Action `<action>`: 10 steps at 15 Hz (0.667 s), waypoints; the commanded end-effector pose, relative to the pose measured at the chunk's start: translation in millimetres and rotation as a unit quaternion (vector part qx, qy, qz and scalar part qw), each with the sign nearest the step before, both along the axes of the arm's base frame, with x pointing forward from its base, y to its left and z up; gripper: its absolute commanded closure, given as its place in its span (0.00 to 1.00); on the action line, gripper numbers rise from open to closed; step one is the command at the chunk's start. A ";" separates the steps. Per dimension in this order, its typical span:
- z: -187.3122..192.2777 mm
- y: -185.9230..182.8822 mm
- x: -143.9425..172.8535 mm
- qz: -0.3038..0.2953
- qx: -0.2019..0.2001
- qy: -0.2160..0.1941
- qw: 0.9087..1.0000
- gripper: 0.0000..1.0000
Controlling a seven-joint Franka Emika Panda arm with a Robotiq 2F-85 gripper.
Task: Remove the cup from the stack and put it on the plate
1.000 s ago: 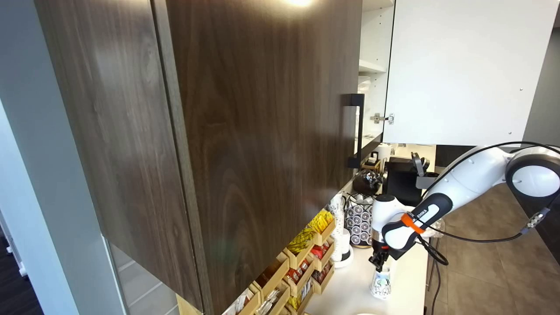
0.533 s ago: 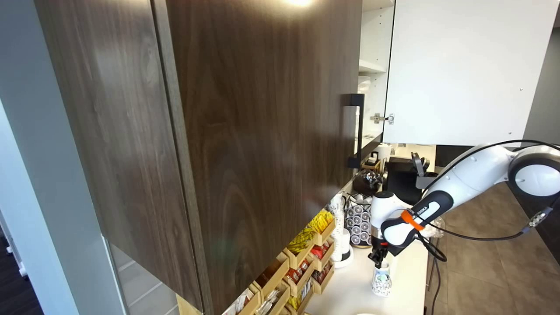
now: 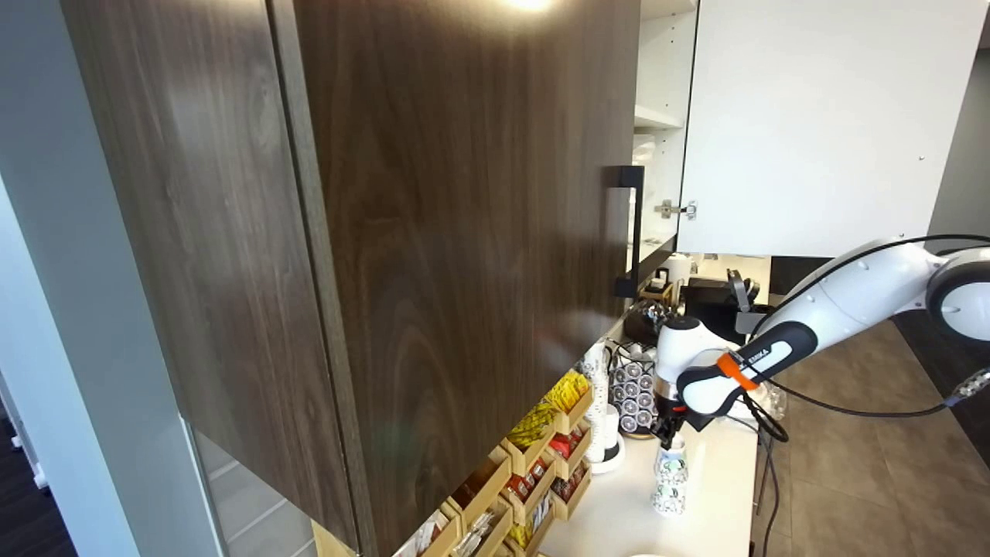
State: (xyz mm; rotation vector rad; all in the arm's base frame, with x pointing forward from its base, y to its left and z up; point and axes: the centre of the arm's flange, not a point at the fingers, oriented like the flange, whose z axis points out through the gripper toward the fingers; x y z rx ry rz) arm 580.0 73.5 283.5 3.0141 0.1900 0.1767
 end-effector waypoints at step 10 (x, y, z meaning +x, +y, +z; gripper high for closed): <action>99.3 20.6 -66.2 0.010 0.022 -0.043 0.999 1.00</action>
